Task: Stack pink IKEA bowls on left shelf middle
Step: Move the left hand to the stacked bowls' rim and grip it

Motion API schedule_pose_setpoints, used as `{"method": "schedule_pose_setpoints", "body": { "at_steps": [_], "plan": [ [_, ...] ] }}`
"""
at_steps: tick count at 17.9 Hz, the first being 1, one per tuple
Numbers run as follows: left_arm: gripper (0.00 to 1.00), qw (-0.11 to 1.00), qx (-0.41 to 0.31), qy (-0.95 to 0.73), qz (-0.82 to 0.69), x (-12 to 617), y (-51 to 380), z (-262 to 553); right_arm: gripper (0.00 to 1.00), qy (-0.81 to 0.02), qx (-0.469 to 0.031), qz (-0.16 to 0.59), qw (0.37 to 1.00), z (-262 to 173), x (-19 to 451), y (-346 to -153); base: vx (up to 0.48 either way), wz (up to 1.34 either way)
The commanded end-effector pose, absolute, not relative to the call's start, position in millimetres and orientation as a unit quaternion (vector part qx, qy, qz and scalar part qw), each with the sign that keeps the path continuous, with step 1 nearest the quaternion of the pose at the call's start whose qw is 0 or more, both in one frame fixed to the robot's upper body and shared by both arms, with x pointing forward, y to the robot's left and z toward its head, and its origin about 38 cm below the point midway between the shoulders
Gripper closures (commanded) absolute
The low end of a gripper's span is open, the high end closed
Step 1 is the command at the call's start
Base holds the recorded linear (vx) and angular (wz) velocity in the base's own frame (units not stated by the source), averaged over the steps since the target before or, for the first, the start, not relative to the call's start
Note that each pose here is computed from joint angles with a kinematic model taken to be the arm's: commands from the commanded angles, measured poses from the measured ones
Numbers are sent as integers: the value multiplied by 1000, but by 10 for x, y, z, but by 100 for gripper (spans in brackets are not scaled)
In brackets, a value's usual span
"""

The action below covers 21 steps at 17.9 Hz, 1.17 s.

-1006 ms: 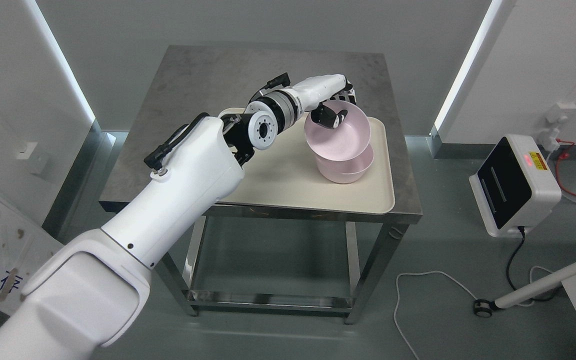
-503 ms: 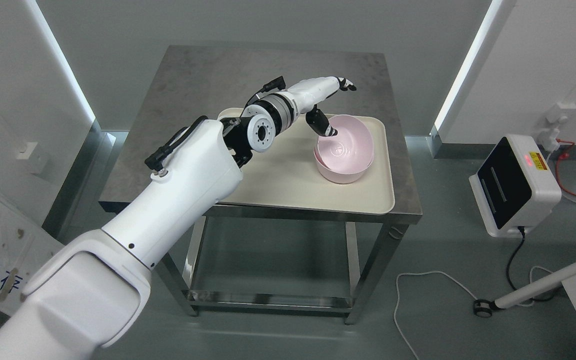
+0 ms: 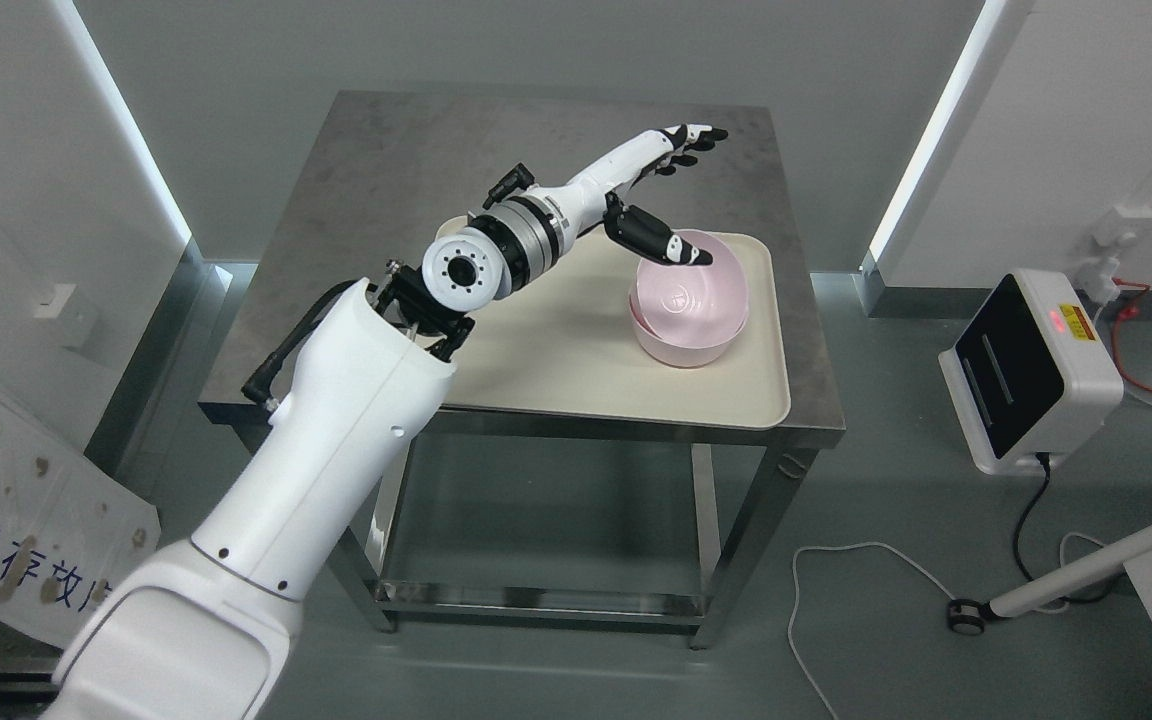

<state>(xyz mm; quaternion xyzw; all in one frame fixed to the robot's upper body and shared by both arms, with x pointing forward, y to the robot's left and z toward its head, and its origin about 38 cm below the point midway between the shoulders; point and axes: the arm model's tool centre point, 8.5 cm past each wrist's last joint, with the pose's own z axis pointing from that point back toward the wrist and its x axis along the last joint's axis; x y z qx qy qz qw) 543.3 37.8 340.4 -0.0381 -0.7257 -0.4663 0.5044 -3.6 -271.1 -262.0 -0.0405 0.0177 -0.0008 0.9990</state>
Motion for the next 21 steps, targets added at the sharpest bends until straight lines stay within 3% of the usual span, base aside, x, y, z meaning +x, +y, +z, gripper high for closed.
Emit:
{"method": "schedule_pose_setpoints", "body": {
  "at_steps": [1, 3, 7, 12, 15, 21],
  "plan": [
    [3, 388, -153, -777, -471, 4583, 298, 3755, 0, 2, -49, -5, 999, -2615, 61, -2825, 0, 0],
    [3, 383, -132, -747, -527, 4479, -1, 3521, 0, 1, -49, -5, 999, -2615, 71, -2825, 0, 0],
    [4, 390, -12, -686, -614, 4498, -248, 3047, 0, 2, -49, -5, 999, -2615, 61, -2825, 0, 0],
    [6, 463, 89, -621, -627, 4805, -108, 2747, 0, 1, -49, -5, 999, -2615, 71, -2825, 0, 0],
    [7, 491, 114, -604, -617, 4937, -18, 2744, 0, 1, -49, -5, 999, -2615, 71, -2825, 0, 0],
    [21, 499, 153, -584, -621, 5025, 59, 2688, 0, 1, -49, -5, 999, -2615, 71, -2825, 0, 0]
  ]
}}
